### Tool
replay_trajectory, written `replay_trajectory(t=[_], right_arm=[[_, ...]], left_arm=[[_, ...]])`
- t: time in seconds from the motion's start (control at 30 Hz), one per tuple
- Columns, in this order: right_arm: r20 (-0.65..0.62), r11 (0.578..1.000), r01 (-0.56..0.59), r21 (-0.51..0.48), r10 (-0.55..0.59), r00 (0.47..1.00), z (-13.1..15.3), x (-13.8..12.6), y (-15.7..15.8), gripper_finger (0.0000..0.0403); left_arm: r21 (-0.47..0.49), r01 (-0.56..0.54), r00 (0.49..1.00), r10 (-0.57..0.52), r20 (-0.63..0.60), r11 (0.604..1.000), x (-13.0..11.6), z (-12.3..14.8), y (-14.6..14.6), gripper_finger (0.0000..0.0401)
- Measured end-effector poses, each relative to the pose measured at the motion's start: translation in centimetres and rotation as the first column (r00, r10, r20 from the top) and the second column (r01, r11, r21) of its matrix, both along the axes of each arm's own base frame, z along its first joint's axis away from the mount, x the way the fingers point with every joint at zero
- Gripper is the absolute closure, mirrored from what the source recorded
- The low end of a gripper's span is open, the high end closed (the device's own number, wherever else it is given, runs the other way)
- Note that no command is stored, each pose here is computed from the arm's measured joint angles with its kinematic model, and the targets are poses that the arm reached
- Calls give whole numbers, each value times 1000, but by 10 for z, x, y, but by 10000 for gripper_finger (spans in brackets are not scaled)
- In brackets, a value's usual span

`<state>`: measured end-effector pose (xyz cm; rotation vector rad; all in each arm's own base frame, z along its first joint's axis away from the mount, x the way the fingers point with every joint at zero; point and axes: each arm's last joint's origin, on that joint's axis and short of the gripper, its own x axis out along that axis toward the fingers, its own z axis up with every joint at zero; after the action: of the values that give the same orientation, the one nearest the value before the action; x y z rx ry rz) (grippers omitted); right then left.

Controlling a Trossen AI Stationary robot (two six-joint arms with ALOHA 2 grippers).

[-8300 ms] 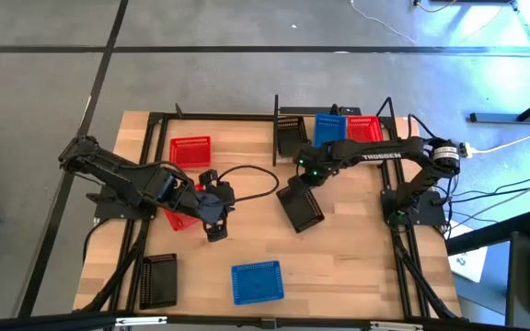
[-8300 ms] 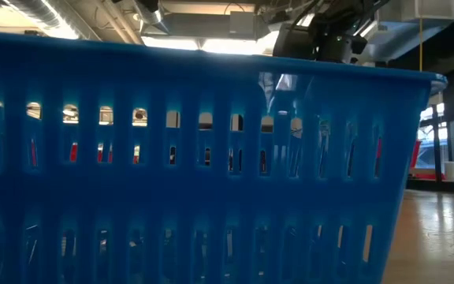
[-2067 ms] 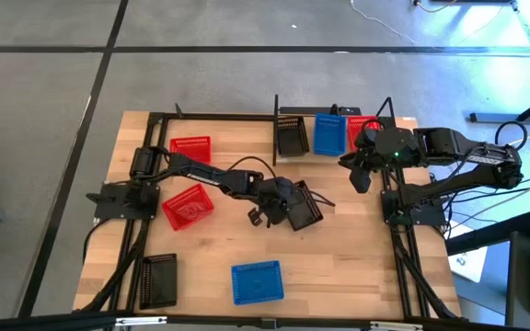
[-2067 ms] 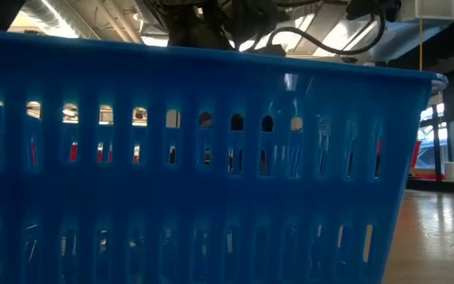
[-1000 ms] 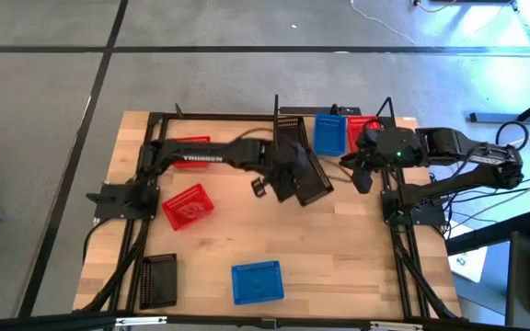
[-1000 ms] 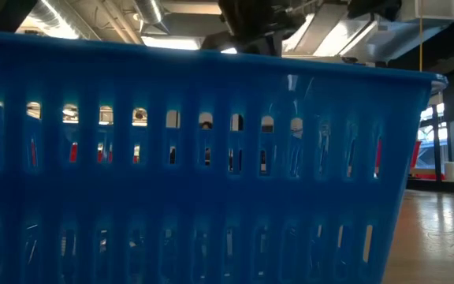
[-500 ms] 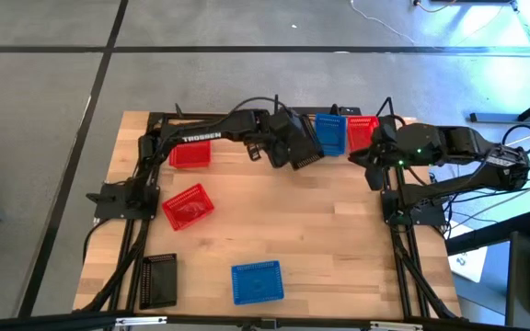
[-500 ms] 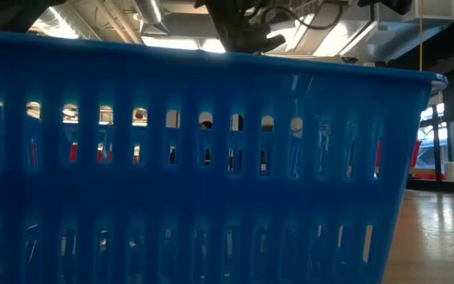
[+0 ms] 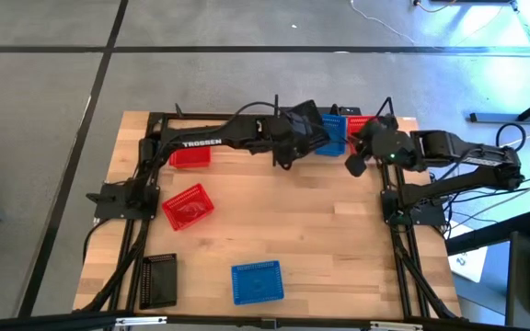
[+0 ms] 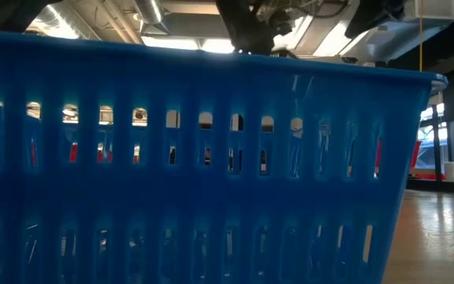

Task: Stack baskets on shelf by color
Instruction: Stack the right black bin on top of the other black bin on the shelf

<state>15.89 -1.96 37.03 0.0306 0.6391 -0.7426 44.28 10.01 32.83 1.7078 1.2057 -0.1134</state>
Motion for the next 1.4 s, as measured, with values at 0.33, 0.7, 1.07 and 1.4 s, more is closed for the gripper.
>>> replay_trajectory(t=[0.33,0.7,1.07,1.4], right_arm=[[-87,978,-148,-146,136,987,2,22,0,336],[-60,983,-127,-136,119,991,2,22,0,336],[-6,994,-61,-92,61,998,2,22,-4,336],[-6,995,-55,-83,55,998,1,23,-5,335]], left_arm=[[89,-32,994,22,105,996,10,9,-25,401],[102,-27,990,12,143,994,14,12,-36,401],[103,-25,987,8,162,994,15,14,-37,401],[103,-5,987,-12,163,995,16,14,-46,401]])
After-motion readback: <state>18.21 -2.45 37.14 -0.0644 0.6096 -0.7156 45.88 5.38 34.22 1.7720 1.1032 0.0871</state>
